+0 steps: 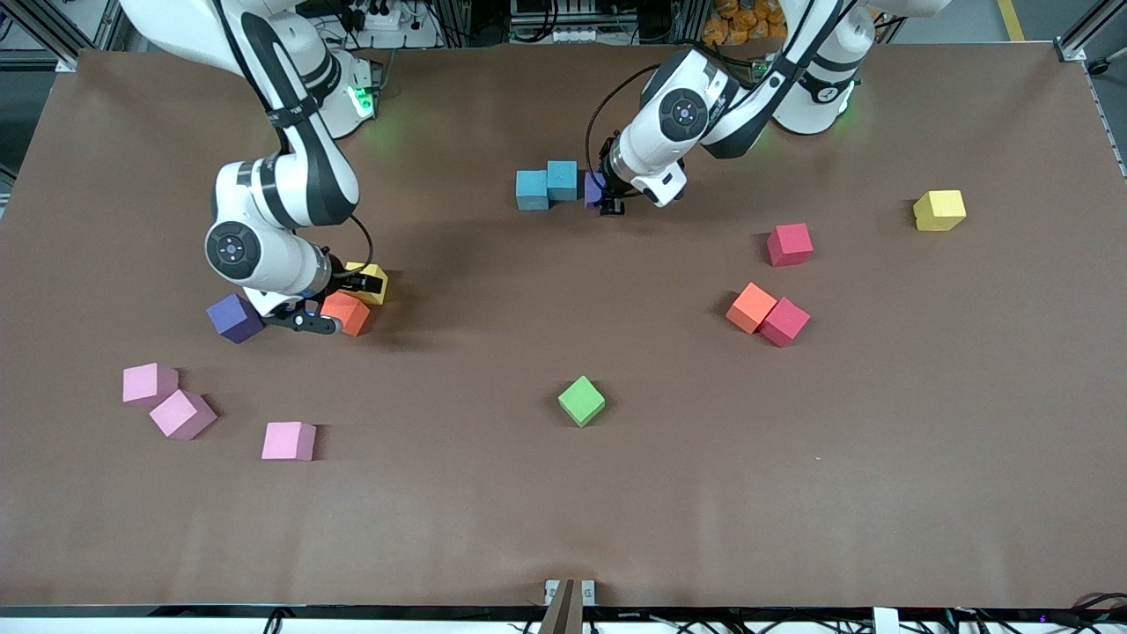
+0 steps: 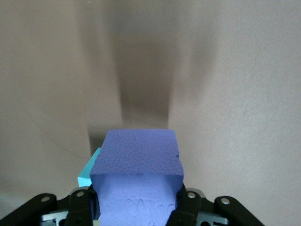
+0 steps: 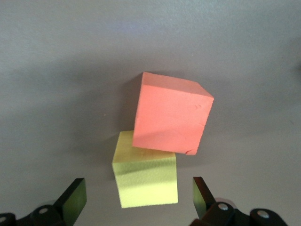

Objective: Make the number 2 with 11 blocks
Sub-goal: 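Grasp the yellow cube with the right gripper and lift it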

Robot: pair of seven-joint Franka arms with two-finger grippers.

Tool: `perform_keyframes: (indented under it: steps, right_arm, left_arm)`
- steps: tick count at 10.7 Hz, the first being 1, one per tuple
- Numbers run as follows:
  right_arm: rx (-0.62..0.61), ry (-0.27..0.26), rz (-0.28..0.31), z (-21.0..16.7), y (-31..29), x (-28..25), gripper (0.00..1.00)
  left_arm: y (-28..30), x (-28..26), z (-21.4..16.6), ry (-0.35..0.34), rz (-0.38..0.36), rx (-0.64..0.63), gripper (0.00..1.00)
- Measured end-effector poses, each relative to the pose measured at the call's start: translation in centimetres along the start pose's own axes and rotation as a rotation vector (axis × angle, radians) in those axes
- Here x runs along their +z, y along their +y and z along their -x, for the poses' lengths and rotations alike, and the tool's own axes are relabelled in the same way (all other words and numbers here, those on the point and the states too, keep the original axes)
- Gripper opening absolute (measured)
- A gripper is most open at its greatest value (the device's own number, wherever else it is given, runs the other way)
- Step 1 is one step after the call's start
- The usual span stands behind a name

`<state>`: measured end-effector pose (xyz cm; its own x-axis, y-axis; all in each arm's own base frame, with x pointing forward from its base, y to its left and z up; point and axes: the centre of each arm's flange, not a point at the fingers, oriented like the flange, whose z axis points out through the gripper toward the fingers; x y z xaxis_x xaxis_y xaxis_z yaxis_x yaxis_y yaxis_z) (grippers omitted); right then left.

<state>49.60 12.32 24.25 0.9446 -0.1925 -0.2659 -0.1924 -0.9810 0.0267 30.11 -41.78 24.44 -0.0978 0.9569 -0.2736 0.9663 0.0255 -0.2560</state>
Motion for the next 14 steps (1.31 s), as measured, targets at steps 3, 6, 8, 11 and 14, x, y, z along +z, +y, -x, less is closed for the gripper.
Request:
perform_keyframes:
  steps: [3, 6, 8, 11, 14]
  right_arm:
    - [0.022, 0.014, -0.015, 0.6, 0.6, 1.9, 1.0]
    - [0.031, 0.033, -0.034, 1.4, 0.1, 3.3, 1.0]
    - [0.019, 0.039, -0.024, 1.7, -0.5, 4.5, 1.0]
    - [0.011, 0.034, -0.014, 1.7, -0.8, 5.4, 0.86]
    - [-0.01, 0.035, -0.012, 1.8, -1.1, 5.4, 0.6]
  left_arm:
    - [-1.3, 0.7, 0.4, -0.017, 0.022, -0.005, 0.56]
    - [-2.8, 1.8, -0.1, -0.016, 0.039, 0.004, 0.56]
    - [-3.3, 2.2, -0.4, -0.01, 0.036, 0.01, 0.56]
    - [-3.7, 2.5, -0.4, -0.013, 0.043, 0.018, 0.56]
    - [-4.2, 3.4, -0.7, -0.015, 0.045, 0.023, 0.56]
